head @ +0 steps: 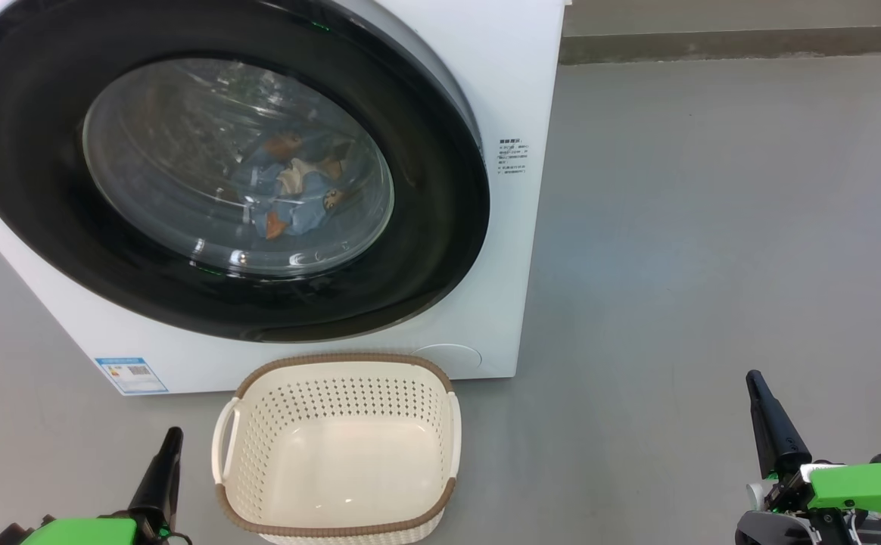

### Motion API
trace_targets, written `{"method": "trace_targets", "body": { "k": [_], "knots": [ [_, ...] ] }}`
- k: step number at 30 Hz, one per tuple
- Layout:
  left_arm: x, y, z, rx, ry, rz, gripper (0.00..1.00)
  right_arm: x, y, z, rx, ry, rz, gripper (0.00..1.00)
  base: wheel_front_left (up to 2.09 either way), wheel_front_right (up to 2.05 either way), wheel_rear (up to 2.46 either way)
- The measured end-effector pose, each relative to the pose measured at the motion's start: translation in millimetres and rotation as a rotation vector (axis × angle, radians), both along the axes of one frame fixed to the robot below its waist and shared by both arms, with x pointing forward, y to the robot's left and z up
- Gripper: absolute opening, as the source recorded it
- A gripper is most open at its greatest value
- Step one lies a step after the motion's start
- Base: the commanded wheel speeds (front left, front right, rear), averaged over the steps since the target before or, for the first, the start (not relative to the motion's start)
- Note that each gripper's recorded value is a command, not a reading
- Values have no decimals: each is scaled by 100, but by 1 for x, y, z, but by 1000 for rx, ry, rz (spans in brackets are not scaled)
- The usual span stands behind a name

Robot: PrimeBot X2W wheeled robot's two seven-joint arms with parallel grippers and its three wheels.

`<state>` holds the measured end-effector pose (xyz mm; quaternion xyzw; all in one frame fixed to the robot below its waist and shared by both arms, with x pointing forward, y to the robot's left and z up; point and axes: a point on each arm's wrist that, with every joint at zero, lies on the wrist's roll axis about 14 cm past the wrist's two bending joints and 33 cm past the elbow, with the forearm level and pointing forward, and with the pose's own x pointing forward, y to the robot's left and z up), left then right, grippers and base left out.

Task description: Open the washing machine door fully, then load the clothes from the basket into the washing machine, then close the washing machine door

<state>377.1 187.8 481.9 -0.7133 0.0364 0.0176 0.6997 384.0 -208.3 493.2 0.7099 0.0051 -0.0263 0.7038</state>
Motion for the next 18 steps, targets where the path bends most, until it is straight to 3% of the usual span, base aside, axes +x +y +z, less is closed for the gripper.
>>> {"method": "trace_targets", "body": {
  "k": [18],
  "knots": [
    [0, 0, 0, -1, 0, 1, 0, 0, 0, 0, 1, 0, -1, 0, 0, 0, 0]
  ]
}}
